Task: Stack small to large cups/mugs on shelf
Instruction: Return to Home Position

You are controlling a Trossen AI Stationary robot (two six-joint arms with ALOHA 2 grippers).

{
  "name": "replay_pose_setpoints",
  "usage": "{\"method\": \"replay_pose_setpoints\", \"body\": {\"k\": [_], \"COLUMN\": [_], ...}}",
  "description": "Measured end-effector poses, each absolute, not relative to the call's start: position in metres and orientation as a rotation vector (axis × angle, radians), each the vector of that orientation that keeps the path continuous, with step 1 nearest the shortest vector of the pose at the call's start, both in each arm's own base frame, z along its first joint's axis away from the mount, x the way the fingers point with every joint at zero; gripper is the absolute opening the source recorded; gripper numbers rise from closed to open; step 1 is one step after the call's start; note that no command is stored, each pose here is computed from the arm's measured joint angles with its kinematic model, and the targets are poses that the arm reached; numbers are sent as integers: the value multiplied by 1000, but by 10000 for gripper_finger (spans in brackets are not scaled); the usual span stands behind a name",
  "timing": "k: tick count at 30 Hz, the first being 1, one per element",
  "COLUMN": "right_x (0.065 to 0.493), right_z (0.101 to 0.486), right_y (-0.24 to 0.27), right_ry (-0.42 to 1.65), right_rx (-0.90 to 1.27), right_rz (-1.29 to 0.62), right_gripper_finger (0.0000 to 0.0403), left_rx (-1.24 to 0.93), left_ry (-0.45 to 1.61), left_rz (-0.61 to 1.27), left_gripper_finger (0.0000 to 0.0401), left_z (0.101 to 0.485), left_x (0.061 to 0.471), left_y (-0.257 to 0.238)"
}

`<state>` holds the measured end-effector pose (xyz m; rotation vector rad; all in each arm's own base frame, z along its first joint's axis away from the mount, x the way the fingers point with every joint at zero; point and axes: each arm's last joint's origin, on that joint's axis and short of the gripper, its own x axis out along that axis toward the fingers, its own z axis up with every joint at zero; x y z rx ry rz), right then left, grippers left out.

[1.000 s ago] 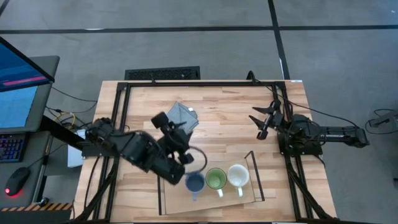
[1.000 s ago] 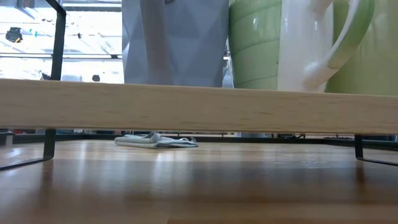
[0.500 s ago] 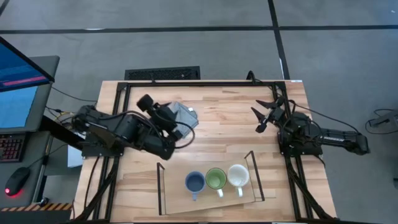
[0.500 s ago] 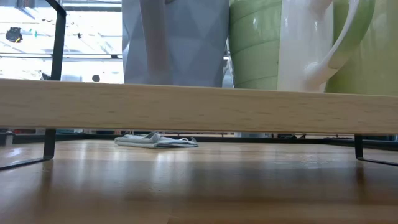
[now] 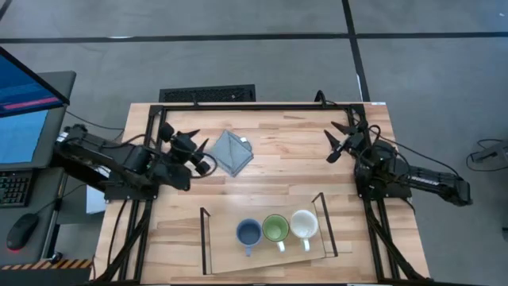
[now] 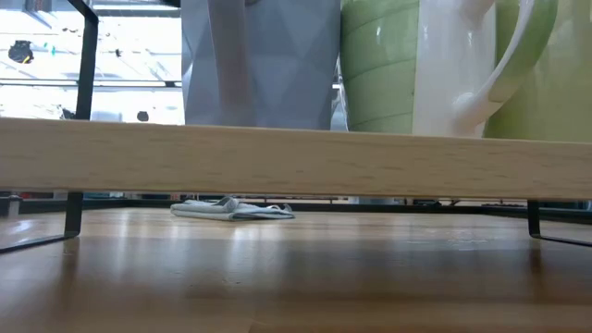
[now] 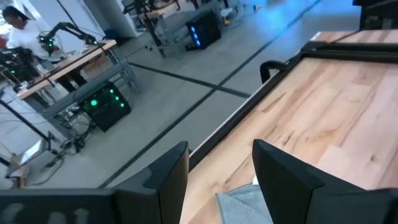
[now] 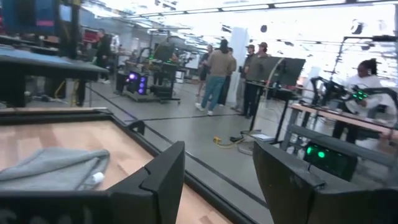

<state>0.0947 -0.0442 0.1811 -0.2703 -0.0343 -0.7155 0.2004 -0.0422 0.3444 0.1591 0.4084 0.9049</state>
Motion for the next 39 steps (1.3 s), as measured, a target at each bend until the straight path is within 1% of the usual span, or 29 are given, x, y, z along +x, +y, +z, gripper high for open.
{"method": "replay_pose_setpoints", "body": {"k": [6,12,16,19,29,36,39], "right_x": [91,87,84,82,74,67,62], "right_z": [181,181,181,181,181,181,181], "right_y": [-51,-58,-62,-64,-74,-82,-85], "right_ry": [-36,-35,-38,-37,-36,-35,-35], "right_rx": [-244,-229,-211,-209,-191,-202,-198], "right_rz": [-783,-859,-907,-921,-1023,-1073,-1114], "right_gripper_finger": [212,212,212,212,212,212,212], "left_rx": [137,136,131,130,124,189,202], "left_ry": [305,220,167,165,196,102,115], "left_rz": [911,834,840,837,904,1003,1038], "left_gripper_finger": [171,171,171,171,171,171,171], "left_z": [311,284,268,258,239,240,236], "left_x": [173,157,146,140,129,125,119], "left_y": [-22,-4,8,16,40,58,66]}}
